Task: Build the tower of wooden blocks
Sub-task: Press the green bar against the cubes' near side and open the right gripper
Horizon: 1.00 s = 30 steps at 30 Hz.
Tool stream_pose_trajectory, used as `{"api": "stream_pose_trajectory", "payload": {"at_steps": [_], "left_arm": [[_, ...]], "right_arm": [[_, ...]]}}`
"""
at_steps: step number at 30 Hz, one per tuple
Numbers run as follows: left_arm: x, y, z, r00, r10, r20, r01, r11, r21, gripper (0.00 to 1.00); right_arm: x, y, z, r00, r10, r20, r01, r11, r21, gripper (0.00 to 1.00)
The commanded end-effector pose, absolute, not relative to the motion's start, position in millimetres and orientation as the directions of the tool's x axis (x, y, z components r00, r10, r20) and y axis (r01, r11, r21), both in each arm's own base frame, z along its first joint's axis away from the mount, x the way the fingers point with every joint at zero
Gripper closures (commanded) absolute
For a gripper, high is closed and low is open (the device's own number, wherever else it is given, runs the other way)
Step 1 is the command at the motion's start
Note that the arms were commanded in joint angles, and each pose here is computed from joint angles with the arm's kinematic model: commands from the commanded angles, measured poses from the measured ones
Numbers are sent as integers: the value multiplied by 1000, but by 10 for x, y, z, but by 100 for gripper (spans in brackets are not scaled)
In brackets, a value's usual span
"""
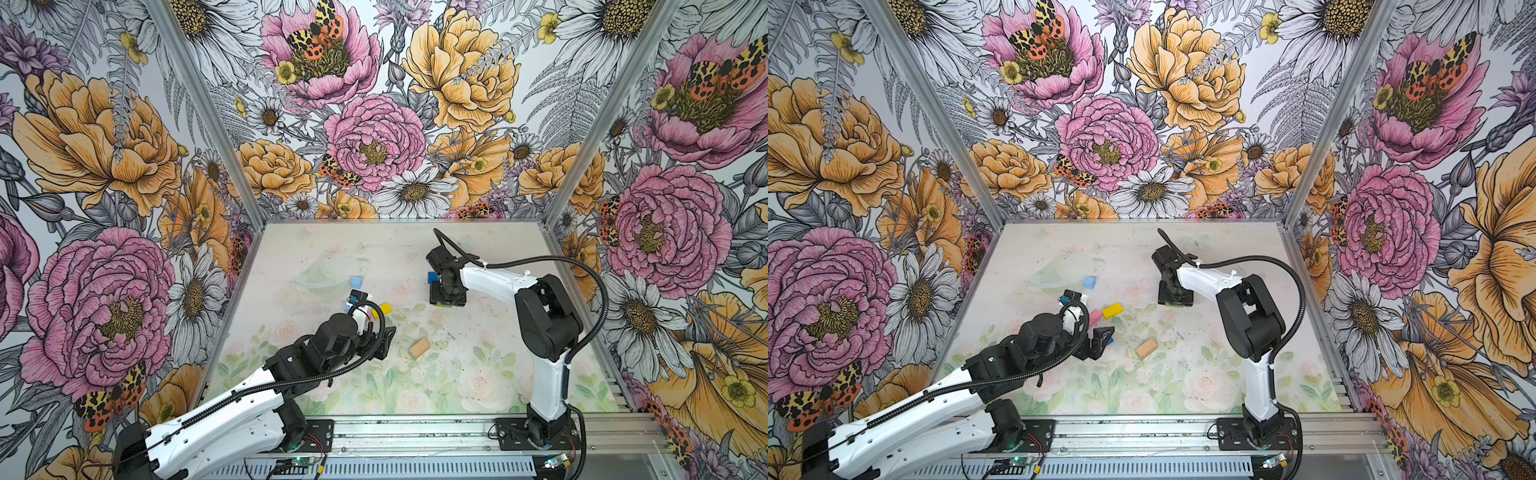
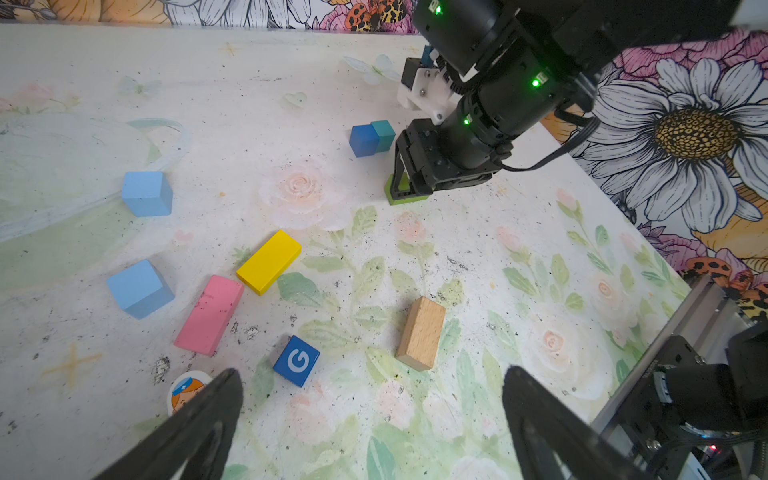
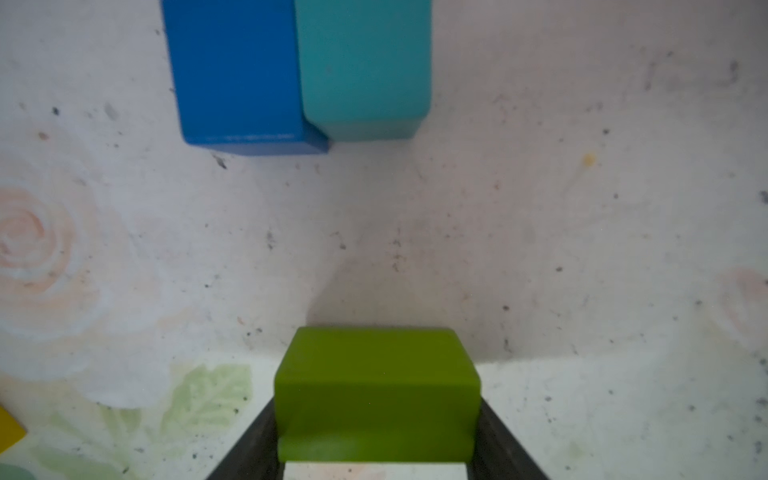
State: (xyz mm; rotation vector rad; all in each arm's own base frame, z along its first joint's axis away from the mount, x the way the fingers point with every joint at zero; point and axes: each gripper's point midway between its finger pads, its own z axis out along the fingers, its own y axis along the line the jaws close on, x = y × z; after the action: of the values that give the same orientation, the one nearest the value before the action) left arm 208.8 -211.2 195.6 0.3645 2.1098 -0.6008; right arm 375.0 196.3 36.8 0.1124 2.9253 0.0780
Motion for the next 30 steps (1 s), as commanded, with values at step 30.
{"api": "stream_pose_trajectory", "payload": {"at_steps": [30], "left_arm": [[2231,-1957,1990,-542,-19,-840,424,857,-293,1]], "right_arm": [[4286,1910,244,-981,15,-195,20,1000,-23,52]]}}
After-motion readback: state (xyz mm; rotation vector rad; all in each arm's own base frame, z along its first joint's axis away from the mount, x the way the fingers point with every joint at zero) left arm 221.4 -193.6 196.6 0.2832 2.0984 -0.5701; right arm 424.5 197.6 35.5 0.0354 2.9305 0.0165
